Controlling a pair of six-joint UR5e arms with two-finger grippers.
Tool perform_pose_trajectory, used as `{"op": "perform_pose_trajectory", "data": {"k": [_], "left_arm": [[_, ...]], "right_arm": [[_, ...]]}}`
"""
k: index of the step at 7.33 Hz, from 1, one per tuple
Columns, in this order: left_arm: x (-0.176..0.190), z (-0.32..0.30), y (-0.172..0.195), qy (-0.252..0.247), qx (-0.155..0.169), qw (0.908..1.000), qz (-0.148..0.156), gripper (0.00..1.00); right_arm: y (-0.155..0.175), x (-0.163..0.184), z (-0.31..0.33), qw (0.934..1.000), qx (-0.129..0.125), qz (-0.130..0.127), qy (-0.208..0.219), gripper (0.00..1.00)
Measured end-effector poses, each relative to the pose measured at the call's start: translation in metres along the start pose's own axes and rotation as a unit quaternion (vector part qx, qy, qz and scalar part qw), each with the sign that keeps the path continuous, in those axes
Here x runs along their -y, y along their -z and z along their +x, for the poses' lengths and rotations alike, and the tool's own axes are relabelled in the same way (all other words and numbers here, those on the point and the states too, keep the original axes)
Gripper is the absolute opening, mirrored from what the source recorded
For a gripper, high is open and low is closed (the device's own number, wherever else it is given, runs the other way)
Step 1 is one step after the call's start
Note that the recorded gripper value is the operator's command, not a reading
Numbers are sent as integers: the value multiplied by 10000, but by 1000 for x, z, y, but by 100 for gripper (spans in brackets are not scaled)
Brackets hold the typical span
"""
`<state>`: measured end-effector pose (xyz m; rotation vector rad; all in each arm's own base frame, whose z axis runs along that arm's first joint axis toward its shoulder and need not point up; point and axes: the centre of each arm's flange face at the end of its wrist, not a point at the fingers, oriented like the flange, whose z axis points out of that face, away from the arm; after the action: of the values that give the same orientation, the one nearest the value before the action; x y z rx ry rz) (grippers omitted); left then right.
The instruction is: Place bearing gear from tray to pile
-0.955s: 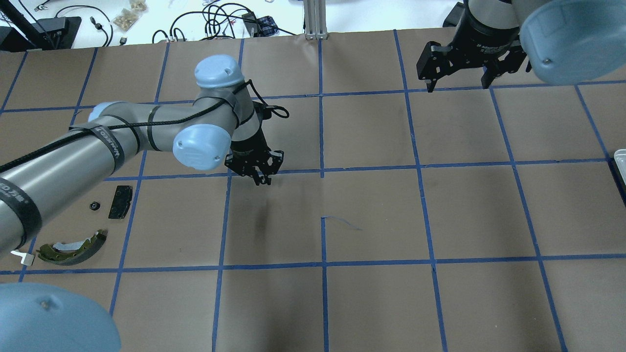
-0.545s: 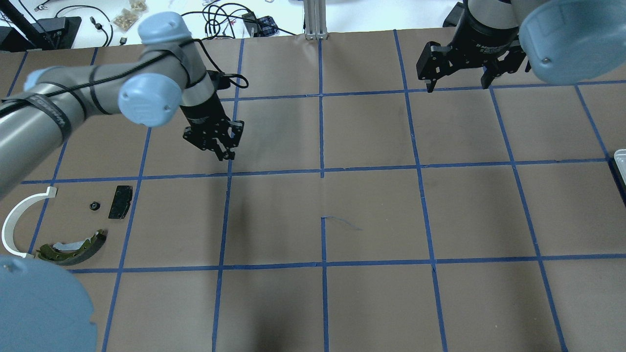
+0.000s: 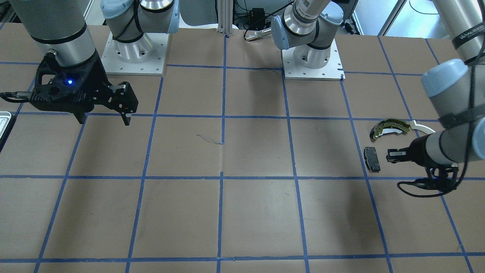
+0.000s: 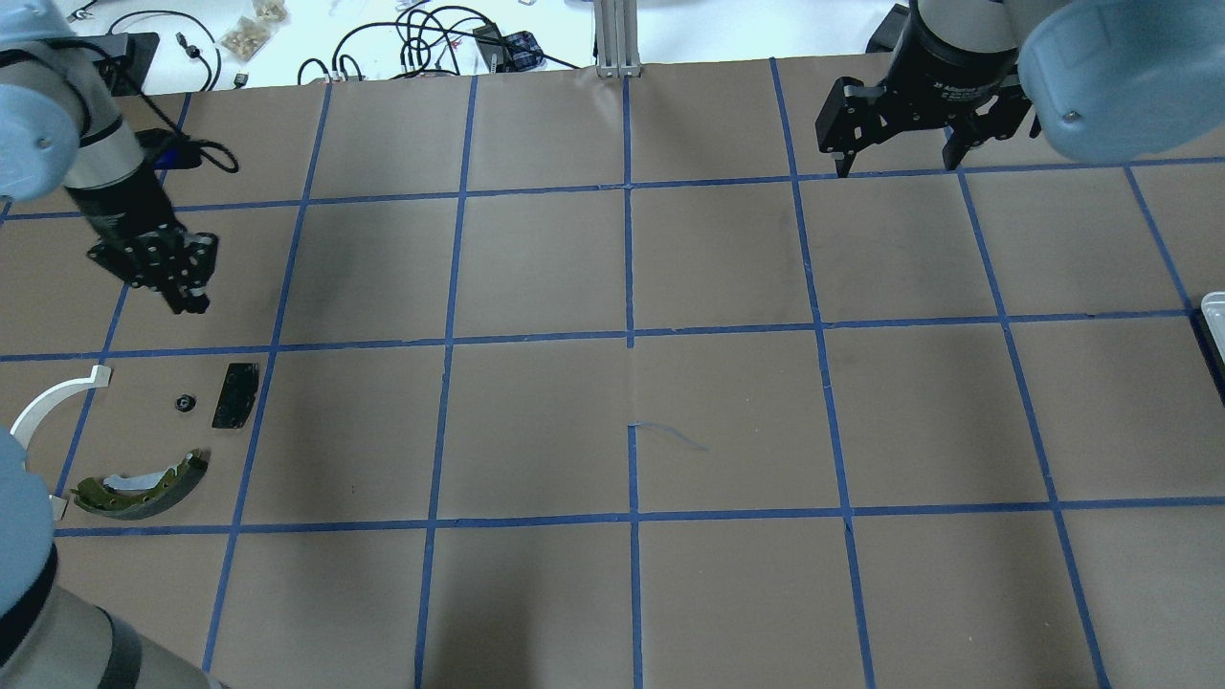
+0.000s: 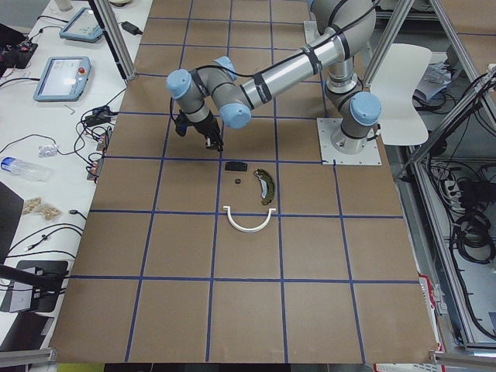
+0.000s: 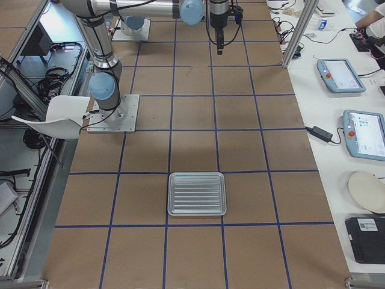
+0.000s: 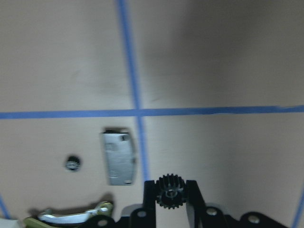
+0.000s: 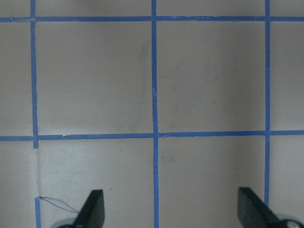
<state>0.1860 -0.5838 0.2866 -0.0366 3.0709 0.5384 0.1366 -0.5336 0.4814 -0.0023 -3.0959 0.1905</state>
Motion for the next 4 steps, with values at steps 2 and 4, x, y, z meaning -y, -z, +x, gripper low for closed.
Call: {"op": "perform_pose_trajectory", "data": {"k": [2,4], "left_arm": [[-3,-41,-41,-92,-70,9999,-8,0],[4,-49,-65,-247,-24,9996,106,0]], "right_arm": [[6,4,1,10000,-2,75,-6,100],[13,7,2,9999,-1,158,-15,100]]}}
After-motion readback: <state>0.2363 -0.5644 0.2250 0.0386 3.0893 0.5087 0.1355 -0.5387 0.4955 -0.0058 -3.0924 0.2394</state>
